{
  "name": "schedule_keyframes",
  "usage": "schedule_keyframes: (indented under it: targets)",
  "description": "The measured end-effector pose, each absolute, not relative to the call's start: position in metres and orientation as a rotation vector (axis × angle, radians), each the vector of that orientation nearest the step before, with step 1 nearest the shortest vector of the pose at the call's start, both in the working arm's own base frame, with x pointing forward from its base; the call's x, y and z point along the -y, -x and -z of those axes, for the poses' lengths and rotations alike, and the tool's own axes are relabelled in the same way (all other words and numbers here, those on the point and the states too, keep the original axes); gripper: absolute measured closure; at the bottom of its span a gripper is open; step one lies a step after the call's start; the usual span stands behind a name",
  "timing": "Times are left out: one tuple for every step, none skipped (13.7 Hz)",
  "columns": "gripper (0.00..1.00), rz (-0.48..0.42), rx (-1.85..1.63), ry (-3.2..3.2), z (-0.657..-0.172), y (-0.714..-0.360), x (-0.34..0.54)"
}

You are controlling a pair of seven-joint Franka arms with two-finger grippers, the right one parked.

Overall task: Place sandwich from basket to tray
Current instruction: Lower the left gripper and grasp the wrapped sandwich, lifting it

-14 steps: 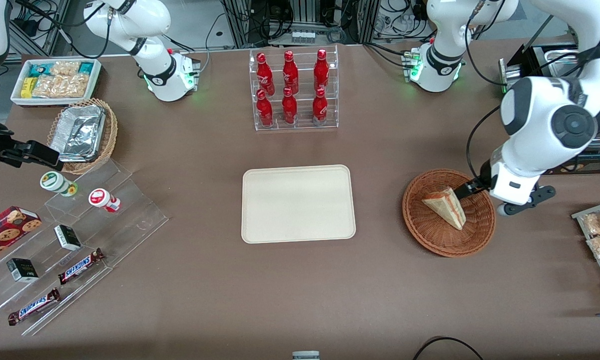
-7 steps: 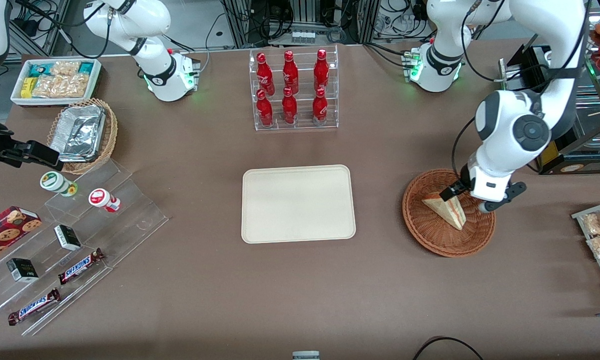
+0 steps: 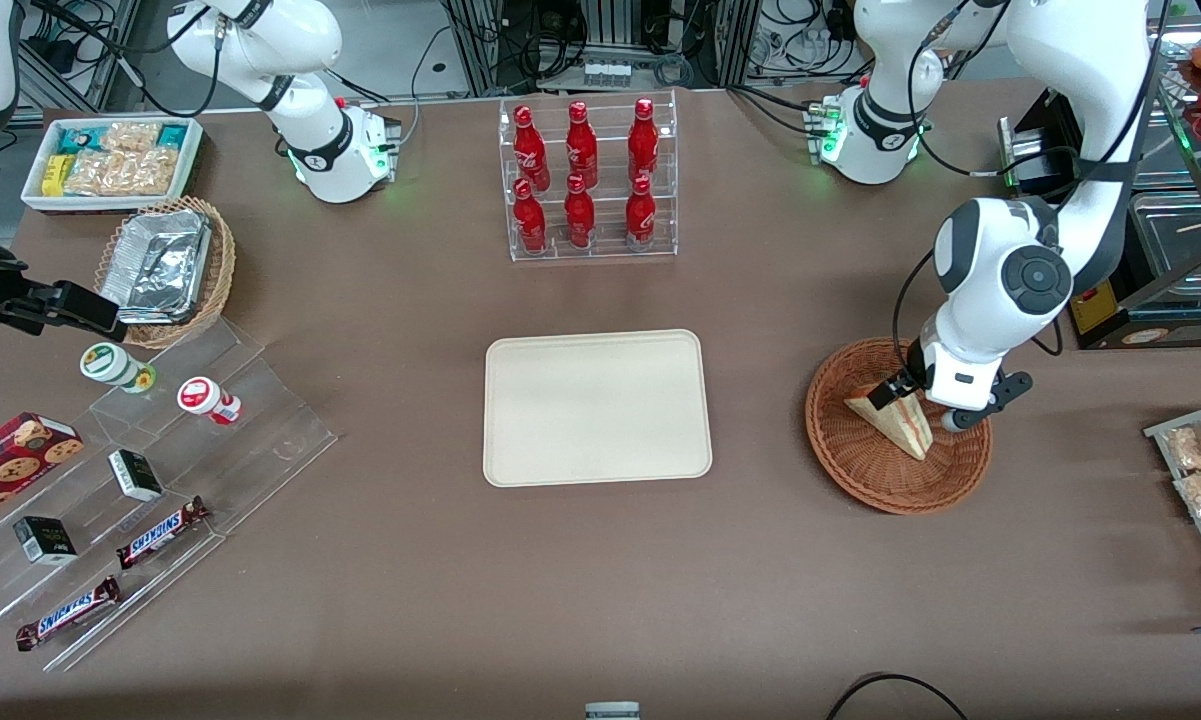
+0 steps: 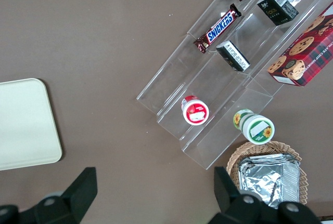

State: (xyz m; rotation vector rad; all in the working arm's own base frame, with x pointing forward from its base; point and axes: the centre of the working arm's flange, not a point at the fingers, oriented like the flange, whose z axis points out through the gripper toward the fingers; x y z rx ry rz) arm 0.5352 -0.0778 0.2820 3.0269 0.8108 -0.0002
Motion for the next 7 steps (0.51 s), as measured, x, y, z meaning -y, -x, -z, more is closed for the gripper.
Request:
schedule_keyframes:
  targets:
    - [0.00, -0.005, -0.814, -3.024, -0.275, -0.535, 0.076]
    - [0.00, -0.008, -0.817, -3.021, -0.268, -0.534, 0.076]
    - [0.00, -0.003, -0.819, -3.021, -0.261, -0.534, 0.075]
    - [0.00, 0.001, -0.821, -3.021, -0.254, -0.534, 0.074]
    - [0.02, -0.006, -0.822, -3.018, -0.249, -0.535, 0.074]
    - [0.02, -0.008, -0.822, -3.017, -0.245, -0.535, 0.074]
    - [0.10, -0.005, -0.823, -3.017, -0.243, -0.535, 0.074]
